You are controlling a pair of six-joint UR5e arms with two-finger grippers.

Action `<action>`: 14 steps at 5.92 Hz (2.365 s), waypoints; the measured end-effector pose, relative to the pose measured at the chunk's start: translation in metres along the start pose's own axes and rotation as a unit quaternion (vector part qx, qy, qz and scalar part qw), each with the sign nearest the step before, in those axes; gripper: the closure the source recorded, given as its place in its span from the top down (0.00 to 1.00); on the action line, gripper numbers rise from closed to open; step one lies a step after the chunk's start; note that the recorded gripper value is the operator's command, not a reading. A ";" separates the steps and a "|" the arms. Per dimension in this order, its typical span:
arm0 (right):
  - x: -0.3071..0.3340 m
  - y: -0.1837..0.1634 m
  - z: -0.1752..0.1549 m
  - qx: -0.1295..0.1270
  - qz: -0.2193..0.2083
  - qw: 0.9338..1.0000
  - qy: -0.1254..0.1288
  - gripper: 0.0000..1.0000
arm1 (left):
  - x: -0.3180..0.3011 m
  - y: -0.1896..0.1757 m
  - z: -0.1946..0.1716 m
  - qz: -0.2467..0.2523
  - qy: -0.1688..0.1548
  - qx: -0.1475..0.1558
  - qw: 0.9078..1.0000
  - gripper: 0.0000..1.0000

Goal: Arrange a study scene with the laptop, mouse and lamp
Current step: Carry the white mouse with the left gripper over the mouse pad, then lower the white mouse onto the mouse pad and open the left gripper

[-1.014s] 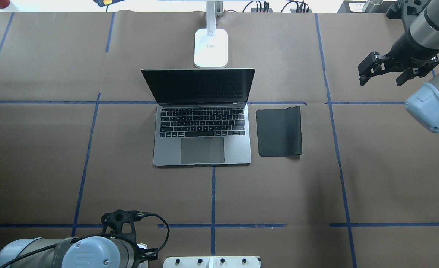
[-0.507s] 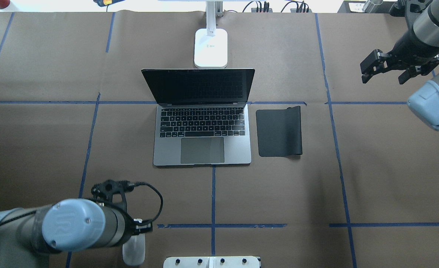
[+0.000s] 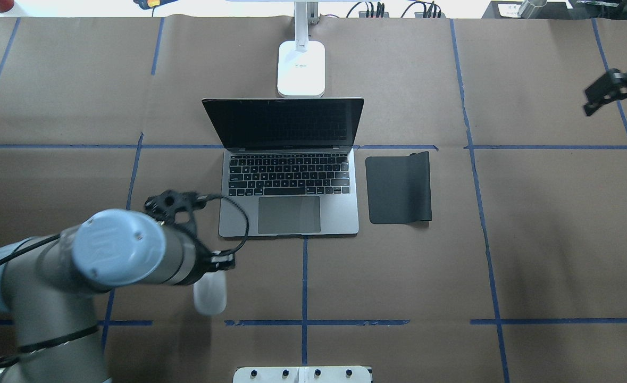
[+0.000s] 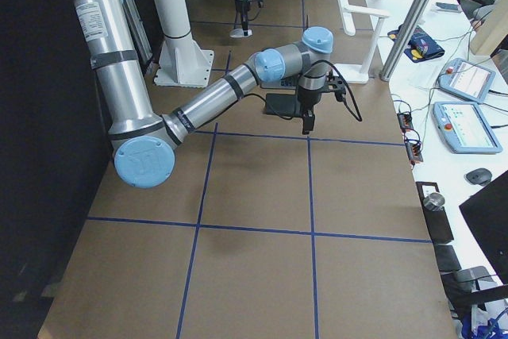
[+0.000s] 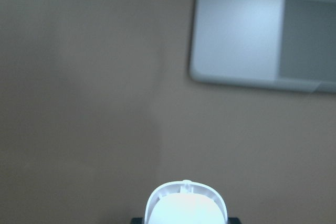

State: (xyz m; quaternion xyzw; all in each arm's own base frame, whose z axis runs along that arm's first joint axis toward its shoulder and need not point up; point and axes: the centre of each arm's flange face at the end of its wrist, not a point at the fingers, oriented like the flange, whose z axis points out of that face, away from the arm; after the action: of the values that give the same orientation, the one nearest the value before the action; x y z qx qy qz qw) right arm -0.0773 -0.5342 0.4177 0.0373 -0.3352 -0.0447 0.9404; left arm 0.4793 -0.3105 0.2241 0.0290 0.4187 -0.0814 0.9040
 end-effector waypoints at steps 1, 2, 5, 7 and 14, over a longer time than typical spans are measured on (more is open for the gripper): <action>0.047 0.013 -0.004 0.001 -0.017 1.000 0.008 1.00 | 0.045 -0.016 0.004 -0.003 0.001 0.007 1.000 0.01; 0.085 0.029 -0.006 -0.001 -0.025 1.000 0.008 1.00 | 0.093 -0.027 0.017 -0.004 0.003 0.010 1.000 0.01; 0.150 0.074 0.000 -0.011 -0.024 1.000 -0.013 1.00 | 0.209 -0.056 0.039 0.004 0.029 0.021 0.999 0.01; 0.154 0.079 0.003 -0.014 -0.020 0.999 -0.022 1.00 | 0.271 -0.082 0.045 0.009 0.068 0.035 0.997 0.01; 0.163 0.076 0.014 -0.024 -0.009 0.999 -0.028 1.00 | 0.317 -0.128 0.096 0.004 0.103 0.087 0.991 1.00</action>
State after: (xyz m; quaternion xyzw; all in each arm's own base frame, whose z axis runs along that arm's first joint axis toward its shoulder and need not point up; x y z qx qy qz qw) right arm 0.0448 -0.4769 0.5384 0.0168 -0.3595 -0.0626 0.9309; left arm 0.7309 -0.4876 0.0465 0.1170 0.5010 -0.1104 0.8504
